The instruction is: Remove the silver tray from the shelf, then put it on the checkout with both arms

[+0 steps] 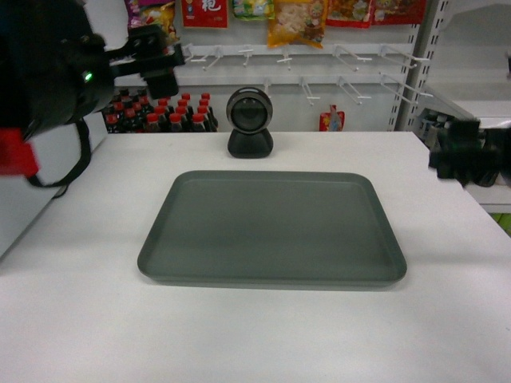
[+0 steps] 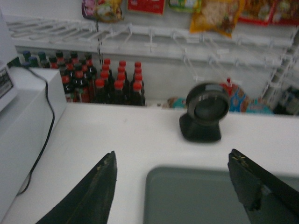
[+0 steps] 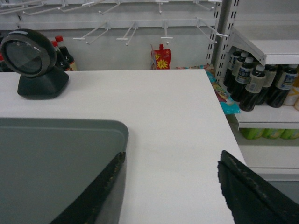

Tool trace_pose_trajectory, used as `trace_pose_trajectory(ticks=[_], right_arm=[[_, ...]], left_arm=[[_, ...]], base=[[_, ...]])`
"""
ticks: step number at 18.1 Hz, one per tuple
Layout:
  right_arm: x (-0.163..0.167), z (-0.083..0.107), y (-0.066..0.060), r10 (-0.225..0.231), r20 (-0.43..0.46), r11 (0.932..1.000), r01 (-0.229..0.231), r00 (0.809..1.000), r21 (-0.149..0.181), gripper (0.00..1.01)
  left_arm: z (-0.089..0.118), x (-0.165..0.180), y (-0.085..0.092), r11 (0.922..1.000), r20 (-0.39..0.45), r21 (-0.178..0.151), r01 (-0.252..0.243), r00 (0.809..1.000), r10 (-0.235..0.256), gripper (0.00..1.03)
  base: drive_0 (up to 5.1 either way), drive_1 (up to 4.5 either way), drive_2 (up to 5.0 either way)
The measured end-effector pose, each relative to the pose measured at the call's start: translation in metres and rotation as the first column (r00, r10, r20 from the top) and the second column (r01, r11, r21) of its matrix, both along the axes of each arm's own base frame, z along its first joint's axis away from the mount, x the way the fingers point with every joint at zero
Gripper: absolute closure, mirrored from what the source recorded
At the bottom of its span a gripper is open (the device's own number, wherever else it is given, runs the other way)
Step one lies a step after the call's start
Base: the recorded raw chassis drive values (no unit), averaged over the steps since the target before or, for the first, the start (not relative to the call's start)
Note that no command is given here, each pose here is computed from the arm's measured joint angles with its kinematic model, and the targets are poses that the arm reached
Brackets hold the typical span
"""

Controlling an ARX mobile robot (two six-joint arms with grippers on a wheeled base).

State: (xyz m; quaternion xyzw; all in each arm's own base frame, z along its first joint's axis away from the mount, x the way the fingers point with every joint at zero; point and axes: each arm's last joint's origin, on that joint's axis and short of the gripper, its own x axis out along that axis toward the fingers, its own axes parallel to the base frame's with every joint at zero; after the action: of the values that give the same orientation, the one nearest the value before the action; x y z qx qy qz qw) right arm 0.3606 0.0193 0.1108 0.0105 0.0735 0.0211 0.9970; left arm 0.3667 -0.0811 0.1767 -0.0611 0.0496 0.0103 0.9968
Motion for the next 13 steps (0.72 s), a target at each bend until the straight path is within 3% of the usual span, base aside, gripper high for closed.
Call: trace_pose_trajectory(ticks=[1, 2, 3, 5, 6, 7, 9, 10, 13], right_arm=[[-0.026, -0.004, -0.003, -0.023, 0.028, 0.9997, 0.024, 0.999, -0.007, 0.49], [-0.039, 0.008, -0.005, -0.032, 0.079, 0.9995, 0.032, 0.996, -0.007, 0.58], [-0.044, 0.015, -0.006, -0.036, 0.098, 0.9993, 0.037, 0.995, -0.006, 0.62], [-0.069, 0.038, -0.015, -0.033, 0.171, 0.9994, 0.034, 0.985, -0.004, 0.82], [-0.086, 0.032, -0.019, -0.044, 0.131, 0.9989, 0.046, 0.99, -0.008, 0.95], [-0.106, 0.025, -0.02, -0.047, 0.084, 0.9987, 0.048, 0.995, -0.014, 0.99], [-0.125, 0.037, -0.019, -0.045, 0.134, 0.9988, 0.047, 0.99, -0.012, 1.0], [-0.14, 0.042, -0.019, -0.043, 0.145, 0.9989, 0.046, 0.988, -0.012, 1.0], [-0.15, 0.039, -0.019, -0.044, 0.121, 0.9989, 0.046, 0.992, -0.013, 1.0]], left_arm=[[-0.025, -0.029, 0.014, 0.9979, -0.007, 0.062, 0.02, 1.0, -0.019, 0.41], [-0.034, -0.044, 0.023, 0.9963, -0.008, 0.083, 0.019, 1.0, -0.018, 0.49], [-0.034, -0.051, 0.027, 0.9959, 0.004, 0.09, 0.015, 1.0, -0.016, 0.53], [-0.009, -0.077, 0.039, 0.9955, 0.118, 0.095, 0.004, 0.993, -0.015, 0.73], [-0.002, -0.093, 0.046, 0.9953, 0.149, 0.097, 0.005, 0.989, -0.019, 0.86], [-0.012, -0.111, 0.052, 0.9945, 0.101, 0.105, 0.011, 0.995, -0.021, 1.0], [-0.02, -0.133, 0.059, 0.9938, 0.057, 0.109, 0.021, 0.998, -0.027, 1.02], [-0.013, -0.148, 0.065, 0.9944, 0.098, 0.105, 0.004, 0.995, -0.014, 1.02], [-0.012, -0.156, 0.067, 0.9944, 0.098, 0.105, 0.008, 0.995, -0.018, 1.02]], base=[[0.0, 0.0, 0.0], [0.0, 0.0, 0.0], [0.0, 0.0, 0.0], [0.0, 0.0, 0.0], [0.0, 0.0, 0.0], [0.0, 0.0, 0.0], [0.0, 0.0, 0.0], [0.0, 0.0, 0.0], [0.0, 0.0, 0.0]])
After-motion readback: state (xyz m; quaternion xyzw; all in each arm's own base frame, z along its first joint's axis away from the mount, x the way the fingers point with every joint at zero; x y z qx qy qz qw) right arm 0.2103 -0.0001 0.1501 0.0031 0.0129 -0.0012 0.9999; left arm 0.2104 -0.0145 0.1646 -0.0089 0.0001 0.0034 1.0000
